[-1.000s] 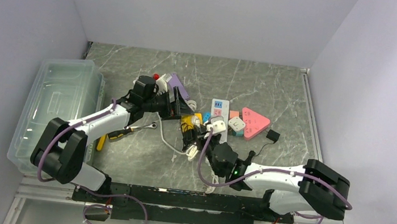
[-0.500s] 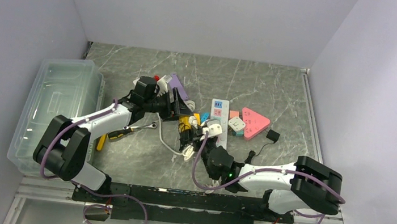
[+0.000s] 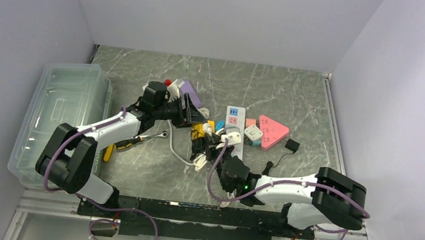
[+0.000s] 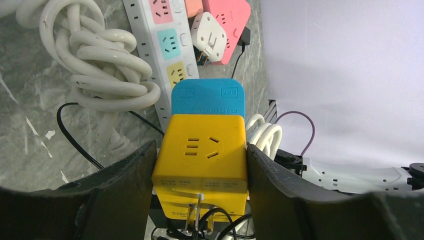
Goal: Pull the plug off the socket
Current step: Remove the plug from the socket.
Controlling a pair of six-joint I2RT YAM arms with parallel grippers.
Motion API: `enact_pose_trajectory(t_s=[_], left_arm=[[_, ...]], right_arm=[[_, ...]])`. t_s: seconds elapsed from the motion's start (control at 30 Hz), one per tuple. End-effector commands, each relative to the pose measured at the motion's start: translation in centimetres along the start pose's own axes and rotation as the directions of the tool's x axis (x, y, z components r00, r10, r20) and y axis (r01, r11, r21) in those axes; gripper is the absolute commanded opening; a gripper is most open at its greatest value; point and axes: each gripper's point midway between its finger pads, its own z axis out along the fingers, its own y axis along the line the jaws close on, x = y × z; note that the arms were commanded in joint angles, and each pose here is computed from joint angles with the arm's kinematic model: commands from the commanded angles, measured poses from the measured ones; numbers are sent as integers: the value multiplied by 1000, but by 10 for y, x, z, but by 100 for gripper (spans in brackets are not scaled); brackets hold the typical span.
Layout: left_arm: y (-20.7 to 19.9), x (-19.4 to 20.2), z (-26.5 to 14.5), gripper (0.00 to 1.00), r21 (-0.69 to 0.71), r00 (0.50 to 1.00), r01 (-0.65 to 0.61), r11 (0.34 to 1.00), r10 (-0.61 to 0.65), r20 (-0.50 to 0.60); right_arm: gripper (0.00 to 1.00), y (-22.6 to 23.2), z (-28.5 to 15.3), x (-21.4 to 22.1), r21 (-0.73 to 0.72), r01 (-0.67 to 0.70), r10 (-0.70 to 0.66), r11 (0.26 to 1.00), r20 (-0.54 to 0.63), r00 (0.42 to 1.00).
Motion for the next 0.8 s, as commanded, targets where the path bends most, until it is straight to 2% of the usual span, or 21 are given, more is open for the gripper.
enact_pose_trajectory(t_s=[0.0, 0.27, 0.5, 0.77], left_arm=[[-11, 1, -2, 43, 60, 999, -43, 997, 43, -10], [-12, 2, -2, 25, 62, 998, -65, 996, 66, -9], [-13, 2, -3, 1, 66, 995, -95, 993, 96, -9], [-7, 0, -6, 0, 27, 994, -105, 994, 105, 5]], right_arm=[[0, 18, 6, -75, -39, -272, 274, 962, 181, 945], [0, 13, 6, -68, -57, -329, 334, 943, 148, 931], [0, 23, 15, -63, -22, -216, 218, 976, 110, 970], [0, 41, 14, -51, 28, -60, 57, 998, 88, 995]])
